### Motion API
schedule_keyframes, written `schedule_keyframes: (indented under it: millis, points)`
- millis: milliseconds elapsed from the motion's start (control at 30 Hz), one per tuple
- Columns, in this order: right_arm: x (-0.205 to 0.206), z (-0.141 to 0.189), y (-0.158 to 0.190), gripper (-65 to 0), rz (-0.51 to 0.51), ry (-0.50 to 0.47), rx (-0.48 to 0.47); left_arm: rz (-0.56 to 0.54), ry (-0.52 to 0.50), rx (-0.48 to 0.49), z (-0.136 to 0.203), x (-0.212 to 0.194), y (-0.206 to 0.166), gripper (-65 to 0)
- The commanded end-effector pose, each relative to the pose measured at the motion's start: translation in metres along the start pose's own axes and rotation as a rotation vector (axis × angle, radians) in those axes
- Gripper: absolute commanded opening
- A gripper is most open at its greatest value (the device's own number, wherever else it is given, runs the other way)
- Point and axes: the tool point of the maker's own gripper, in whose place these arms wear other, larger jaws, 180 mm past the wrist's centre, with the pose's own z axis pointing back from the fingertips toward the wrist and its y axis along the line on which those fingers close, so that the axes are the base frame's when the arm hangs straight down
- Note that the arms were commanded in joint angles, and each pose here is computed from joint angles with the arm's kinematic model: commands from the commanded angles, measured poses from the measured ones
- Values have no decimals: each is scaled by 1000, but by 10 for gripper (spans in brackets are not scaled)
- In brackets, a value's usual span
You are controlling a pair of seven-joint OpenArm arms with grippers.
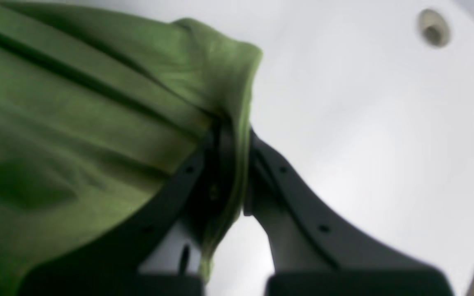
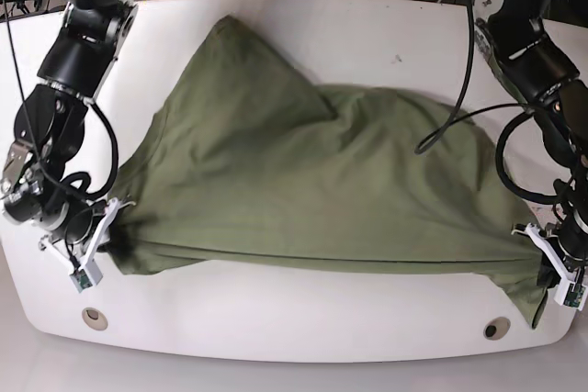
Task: Fold the T-shirt properly
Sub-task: 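Lift the shirt with both grippers and swing it up and back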
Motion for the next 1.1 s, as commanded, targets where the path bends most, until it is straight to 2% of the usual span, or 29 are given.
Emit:
schedule_keyframes:
  millis: [0,167,433,667,867,1067]
  points:
    - [40,15,-30,-650,73,-26,-80,-11,-42,86,12,26,29,-650]
    - [92,32,-47,-650,175,-66,-132,-2,-94,133,22,59,49,-650]
    - [178,71,-65,-650,286,-145,-213,-2,-258,236,57,128,92,-650]
    - [231,113,-80,-650,326,-199,-286,22,-360,292,85,168,114,-650]
    - [236,113,-76,-650,360,-187,-293,28,-321,286,82,162,112,-650]
    - [197,86,-64,-650,335,-150,-191,-4,-225,246,61,123,89,-650]
